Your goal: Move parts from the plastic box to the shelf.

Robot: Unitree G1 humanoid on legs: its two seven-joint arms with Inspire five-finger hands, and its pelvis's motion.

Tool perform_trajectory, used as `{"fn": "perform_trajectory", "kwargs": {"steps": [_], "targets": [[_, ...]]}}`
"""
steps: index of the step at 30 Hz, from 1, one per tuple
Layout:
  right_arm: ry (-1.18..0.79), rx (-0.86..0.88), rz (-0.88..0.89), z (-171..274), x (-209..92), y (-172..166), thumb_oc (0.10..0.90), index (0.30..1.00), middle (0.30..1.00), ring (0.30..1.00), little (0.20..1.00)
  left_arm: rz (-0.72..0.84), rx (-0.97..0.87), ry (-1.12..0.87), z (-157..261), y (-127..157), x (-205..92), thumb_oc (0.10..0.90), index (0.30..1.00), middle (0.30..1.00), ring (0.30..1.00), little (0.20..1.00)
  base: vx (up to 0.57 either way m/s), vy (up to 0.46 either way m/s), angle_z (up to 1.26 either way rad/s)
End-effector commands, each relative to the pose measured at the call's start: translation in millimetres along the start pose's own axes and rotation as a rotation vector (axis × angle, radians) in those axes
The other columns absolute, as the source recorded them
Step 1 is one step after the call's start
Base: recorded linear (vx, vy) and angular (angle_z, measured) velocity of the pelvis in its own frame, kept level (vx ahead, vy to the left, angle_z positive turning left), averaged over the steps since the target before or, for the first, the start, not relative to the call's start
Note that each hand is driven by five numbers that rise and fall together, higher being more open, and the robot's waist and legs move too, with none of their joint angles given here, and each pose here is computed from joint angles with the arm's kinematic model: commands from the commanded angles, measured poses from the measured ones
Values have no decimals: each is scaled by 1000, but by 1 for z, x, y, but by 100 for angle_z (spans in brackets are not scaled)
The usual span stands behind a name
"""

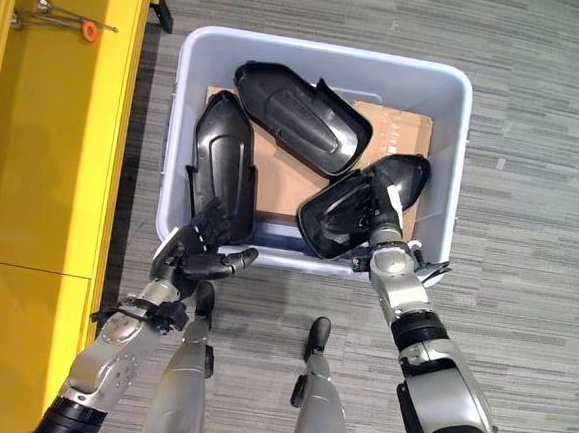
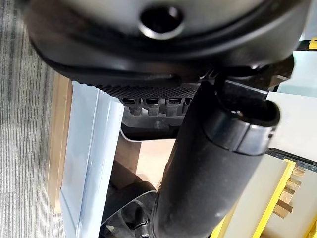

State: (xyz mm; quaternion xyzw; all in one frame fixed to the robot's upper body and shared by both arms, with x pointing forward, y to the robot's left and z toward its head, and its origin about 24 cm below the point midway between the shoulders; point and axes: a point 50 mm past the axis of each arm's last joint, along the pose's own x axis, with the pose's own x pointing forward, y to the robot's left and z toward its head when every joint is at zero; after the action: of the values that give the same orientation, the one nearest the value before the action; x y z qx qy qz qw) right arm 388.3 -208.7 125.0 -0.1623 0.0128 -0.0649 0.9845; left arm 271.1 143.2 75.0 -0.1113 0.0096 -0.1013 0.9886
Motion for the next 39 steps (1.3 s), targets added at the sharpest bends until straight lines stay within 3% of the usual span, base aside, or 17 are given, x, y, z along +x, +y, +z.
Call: {"fn": "perform_trajectory", "kwargs": {"steps": [1,6,7,10,18,30,39], "targets": [[-83,-50,-122,39,14,-40,900,1000,1000,1000,1000,-94,-101,-79,10,-24,-13,900,1000,1000,1000,1000,0,0,0],[19,-54,-220,29,20,-70,900,1000,1000,1000,1000,-129,-112,-71,7,-33,-15,900,1000,1000,1000,1000,6,19,9],[10,-86,-273,41,21,-86,900,1000,1000,1000,1000,-138,-116,-74,7,-36,-14,900,1000,1000,1000,1000,-6,67,11],[-69,-130,-292,67,23,-92,900,1000,1000,1000,1000,-140,-118,-93,12,-37,-12,900,1000,1000,1000,1000,-14,56,8],[-415,-197,-137,132,9,-50,900,1000,1000,1000,1000,-109,-102,-98,13,-30,-15,900,1000,1000,1000,1000,3,8,1],[-615,-171,-67,172,-10,-32,900,1000,1000,1000,1000,-99,-95,-66,8,-25,-18,900,1000,1000,1000,1000,1,-1,-1],[-834,-329,-119,193,-44,-33,900,1000,1000,1000,1000,-88,-84,-65,8,-23,-18,900,1000,1000,1000,1000,0,0,0]]}}
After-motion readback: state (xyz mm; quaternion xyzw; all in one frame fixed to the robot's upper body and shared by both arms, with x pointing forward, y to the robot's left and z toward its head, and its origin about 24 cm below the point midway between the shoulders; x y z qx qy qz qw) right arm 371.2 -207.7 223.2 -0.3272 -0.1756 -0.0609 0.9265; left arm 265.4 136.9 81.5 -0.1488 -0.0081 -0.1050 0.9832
